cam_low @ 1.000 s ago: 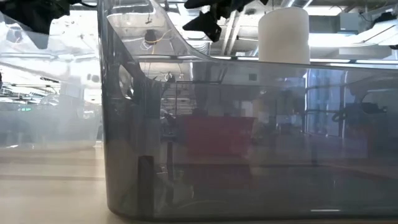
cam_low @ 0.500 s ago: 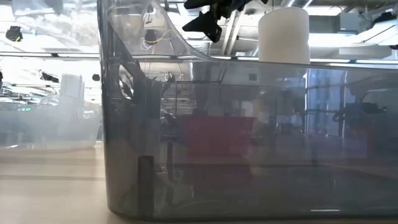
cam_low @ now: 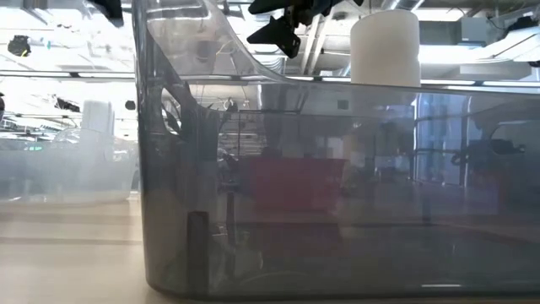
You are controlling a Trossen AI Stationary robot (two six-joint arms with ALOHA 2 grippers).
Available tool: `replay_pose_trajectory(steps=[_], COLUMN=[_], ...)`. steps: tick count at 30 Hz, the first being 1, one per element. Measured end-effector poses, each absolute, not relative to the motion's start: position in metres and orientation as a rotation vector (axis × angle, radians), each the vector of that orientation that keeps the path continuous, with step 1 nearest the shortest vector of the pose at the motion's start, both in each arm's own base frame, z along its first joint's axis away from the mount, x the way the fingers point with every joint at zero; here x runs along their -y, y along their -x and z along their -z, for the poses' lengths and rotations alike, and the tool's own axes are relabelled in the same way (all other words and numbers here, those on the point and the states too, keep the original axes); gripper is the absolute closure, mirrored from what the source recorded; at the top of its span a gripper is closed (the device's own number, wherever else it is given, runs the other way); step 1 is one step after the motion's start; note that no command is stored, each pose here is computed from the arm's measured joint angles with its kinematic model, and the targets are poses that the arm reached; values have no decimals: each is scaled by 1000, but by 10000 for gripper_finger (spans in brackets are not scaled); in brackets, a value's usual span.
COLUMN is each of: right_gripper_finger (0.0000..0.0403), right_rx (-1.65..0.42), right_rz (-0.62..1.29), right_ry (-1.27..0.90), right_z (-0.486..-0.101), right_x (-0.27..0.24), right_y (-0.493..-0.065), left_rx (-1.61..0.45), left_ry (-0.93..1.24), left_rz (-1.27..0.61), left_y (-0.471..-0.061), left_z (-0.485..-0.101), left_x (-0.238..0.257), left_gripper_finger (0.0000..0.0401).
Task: Stack baskets by color
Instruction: Stack the right transparent bin on the top left transparent bin
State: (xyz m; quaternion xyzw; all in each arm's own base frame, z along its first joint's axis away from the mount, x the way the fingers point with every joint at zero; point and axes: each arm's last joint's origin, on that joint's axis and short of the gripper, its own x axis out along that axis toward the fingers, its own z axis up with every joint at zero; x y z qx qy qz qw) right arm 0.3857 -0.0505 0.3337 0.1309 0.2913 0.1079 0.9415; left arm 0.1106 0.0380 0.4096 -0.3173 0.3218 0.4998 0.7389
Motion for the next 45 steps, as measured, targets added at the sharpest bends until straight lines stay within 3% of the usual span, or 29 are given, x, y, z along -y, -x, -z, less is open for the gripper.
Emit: replay_pose_trajectory(steps=[13, 24, 28, 36, 45], right_gripper_finger=[133, 133, 133, 133, 133], right_rx=[-638, -632, -623, -609, -609], right_rz=[-247, -228, -228, -223, -221], right_ry=[-277, -283, -277, -276, -276], right_z=[-331, -331, -332, -333, -333], right_x=[37, 45, 45, 48, 48], right_y=[-385, -384, -385, -385, -385], left_rx=[-824, -1031, -1116, -1150, -1145], left_ry=[725, 789, 772, 741, 784], left_rz=[-1396, -1315, -1133, -1081, -797], left_y=[-93, -81, -81, -81, -88], left_z=[-388, -365, -362, -362, -360], left_x=[-87, -107, -112, -114, -112], left_gripper_finger=[401, 401, 401, 401, 401])
